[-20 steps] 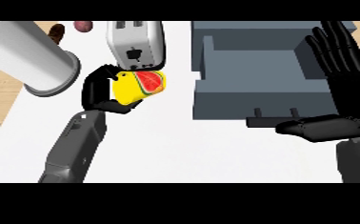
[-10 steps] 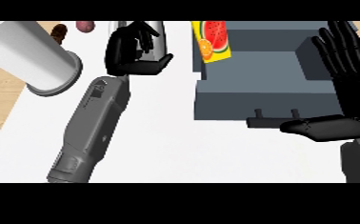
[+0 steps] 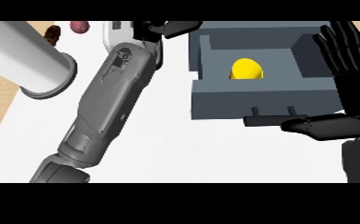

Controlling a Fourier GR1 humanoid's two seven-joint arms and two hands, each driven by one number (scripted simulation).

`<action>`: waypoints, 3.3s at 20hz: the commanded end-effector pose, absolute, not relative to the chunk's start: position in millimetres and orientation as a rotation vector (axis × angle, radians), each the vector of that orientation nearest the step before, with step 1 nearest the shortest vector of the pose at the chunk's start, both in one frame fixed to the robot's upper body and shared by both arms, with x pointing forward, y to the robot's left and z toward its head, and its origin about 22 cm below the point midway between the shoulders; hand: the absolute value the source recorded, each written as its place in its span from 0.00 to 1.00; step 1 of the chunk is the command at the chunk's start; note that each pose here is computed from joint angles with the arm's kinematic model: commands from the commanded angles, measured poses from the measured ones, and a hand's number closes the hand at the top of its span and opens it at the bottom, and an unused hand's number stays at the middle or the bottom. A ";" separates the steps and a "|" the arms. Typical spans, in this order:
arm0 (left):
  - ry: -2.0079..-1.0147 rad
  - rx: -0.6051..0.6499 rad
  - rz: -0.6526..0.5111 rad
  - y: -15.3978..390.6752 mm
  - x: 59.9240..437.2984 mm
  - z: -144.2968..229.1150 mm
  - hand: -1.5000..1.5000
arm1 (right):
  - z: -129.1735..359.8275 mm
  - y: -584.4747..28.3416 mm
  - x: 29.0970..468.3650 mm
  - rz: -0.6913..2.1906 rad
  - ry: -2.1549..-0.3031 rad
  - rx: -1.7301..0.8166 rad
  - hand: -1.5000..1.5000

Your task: Pick up the cup, place it into the drawer and close the drawer

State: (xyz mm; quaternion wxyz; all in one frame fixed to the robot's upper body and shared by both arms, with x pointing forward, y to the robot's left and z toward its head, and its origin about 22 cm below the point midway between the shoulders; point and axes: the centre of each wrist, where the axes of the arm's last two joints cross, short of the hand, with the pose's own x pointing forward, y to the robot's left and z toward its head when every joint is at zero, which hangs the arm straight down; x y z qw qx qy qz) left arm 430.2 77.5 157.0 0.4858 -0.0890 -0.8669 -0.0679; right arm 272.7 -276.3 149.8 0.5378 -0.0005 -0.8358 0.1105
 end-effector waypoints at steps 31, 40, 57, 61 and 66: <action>-1.836 -0.226 -0.244 40.9 433.9 113.4 0.00 | 160.2 -210.6 296.2 0.629 -1.974 0.568 1.00; -1.915 -0.236 -0.068 37.4 436.8 126.2 0.00 | 150.4 -215.8 287.5 1.112 -1.636 0.446 1.00; -1.918 -0.354 0.064 69.1 432.9 96.1 0.00 | 15.9 -208.4 314.8 1.348 -1.317 -0.089 0.00; -1.926 -0.325 0.086 94.0 432.5 88.2 0.00 | -25.7 -210.7 331.1 1.303 -1.291 -0.132 1.00; -1.918 -0.342 0.085 131.9 430.2 78.7 0.00 | -5.5 -254.7 370.7 1.200 -1.414 -0.177 1.00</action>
